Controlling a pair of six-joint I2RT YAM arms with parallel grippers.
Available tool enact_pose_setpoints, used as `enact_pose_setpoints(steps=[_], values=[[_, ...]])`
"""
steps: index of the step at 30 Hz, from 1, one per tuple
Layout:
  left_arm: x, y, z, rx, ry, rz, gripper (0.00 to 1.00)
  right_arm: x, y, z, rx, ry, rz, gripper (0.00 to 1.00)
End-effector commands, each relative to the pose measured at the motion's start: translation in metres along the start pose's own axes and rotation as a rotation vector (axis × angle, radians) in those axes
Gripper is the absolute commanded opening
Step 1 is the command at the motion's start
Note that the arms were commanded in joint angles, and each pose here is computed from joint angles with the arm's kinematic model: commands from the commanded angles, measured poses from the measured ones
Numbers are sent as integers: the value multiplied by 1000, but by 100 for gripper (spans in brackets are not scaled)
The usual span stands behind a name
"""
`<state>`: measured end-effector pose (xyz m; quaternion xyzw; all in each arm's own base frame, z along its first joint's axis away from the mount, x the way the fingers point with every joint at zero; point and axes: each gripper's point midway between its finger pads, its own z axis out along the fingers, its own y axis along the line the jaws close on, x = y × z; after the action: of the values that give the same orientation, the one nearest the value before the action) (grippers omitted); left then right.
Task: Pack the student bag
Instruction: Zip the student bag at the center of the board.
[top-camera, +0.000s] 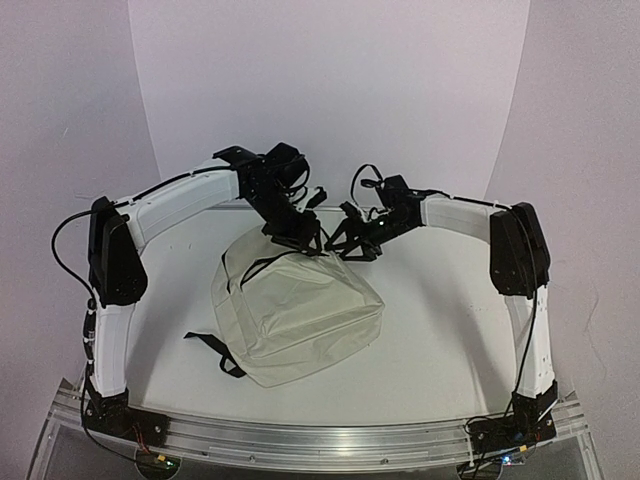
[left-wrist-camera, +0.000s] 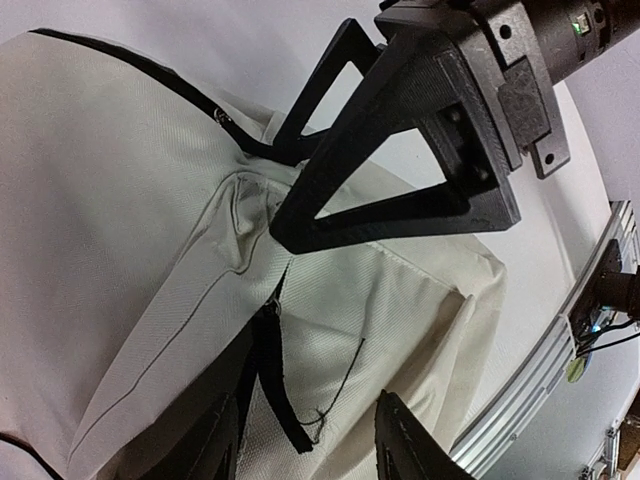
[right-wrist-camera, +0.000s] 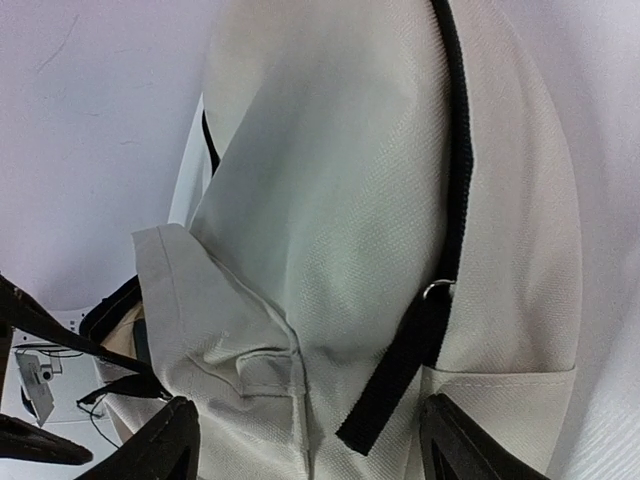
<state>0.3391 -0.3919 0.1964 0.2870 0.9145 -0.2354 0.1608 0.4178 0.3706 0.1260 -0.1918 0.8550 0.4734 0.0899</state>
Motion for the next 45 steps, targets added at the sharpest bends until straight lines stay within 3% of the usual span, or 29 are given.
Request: enact_pose_setpoints(steps=[1, 6, 14, 16, 32, 45], values=[[-6, -4, -3, 8, -4, 30, 44, -3, 9, 10, -51, 14, -6, 74], [-6, -1, 2, -7, 6, 30, 31, -3, 10, 14, -76, 24, 4, 64], [-8, 11, 2, -71, 5, 21, 5, -10, 22, 9, -104, 13, -33, 8], [-9, 15, 0, -100, 2, 20, 1, -14, 21, 6, -98, 2, -41, 0], [19, 50, -51, -243, -10, -58, 0, -31, -33, -32, 74, -91, -27, 0], [74, 94, -79, -370, 41, -168, 0, -35, -67, -52, 158, -110, -20, 0]])
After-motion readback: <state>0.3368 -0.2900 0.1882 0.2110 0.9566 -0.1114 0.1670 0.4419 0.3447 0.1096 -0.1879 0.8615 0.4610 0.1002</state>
